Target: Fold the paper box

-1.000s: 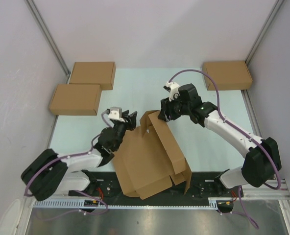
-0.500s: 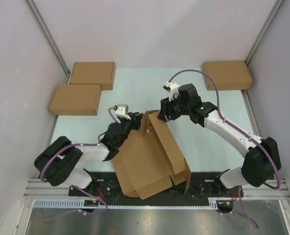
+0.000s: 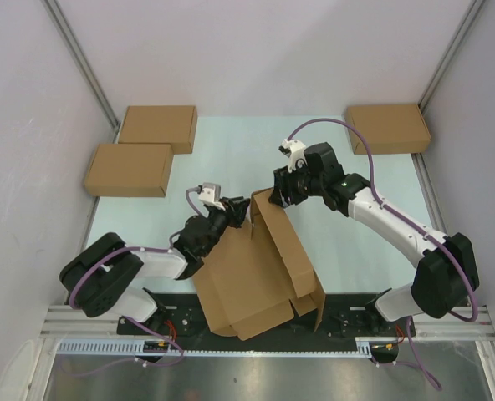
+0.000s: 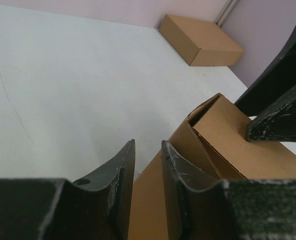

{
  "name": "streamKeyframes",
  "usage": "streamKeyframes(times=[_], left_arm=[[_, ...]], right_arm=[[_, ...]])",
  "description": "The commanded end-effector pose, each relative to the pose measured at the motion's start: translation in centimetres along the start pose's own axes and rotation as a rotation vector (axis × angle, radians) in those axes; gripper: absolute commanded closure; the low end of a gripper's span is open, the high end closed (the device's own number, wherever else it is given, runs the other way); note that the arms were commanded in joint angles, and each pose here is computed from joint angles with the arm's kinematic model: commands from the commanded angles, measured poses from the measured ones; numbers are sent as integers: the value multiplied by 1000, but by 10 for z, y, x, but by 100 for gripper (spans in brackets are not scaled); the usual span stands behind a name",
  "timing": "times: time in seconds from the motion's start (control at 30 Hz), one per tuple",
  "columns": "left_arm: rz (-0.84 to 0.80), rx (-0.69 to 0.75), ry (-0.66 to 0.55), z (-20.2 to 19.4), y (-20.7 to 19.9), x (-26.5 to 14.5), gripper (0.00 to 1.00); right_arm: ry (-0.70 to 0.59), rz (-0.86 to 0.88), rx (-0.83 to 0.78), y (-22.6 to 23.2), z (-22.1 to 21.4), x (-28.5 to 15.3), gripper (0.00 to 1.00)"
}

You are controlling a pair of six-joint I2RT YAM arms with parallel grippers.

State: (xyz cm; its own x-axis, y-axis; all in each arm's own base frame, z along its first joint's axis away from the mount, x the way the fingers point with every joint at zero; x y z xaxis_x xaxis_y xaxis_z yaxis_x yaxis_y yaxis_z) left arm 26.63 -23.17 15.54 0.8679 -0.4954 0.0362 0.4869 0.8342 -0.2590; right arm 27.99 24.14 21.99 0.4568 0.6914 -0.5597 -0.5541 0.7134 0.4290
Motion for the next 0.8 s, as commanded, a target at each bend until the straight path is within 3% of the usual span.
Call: streamKeyframes(times=[0.0,0.23,0.53,0.77], left_arm=[[-69,-30,-22,2,-19,-1,67],[-89,-15,-3,-5,-28,-1,65],[-99,128,-6,2,-21,-11,41],[-182,220,-32,5,-24,-26,34]], right_arm=[[49,-6,16,-3,-8,6,46],[56,8,19,-1,-9,5,46],[61,24,23,-1,-9,4,46],[66,35,27,-1,-9,6,46]])
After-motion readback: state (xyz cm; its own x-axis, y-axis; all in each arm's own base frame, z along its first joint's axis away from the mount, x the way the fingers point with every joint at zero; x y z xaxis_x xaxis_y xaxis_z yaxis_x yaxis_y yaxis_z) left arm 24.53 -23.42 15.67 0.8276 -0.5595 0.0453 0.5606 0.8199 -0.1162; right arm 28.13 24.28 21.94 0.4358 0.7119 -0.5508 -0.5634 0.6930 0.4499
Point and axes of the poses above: each gripper's point midway between its finger pads, its own x axis out along the fingers, its own y axis along the line the jaws close on, z = x × y, the point moved 5 cm from there along -x, back along the fingers, and after that the axes turned 9 degrees about x, right-handed, at the moved point
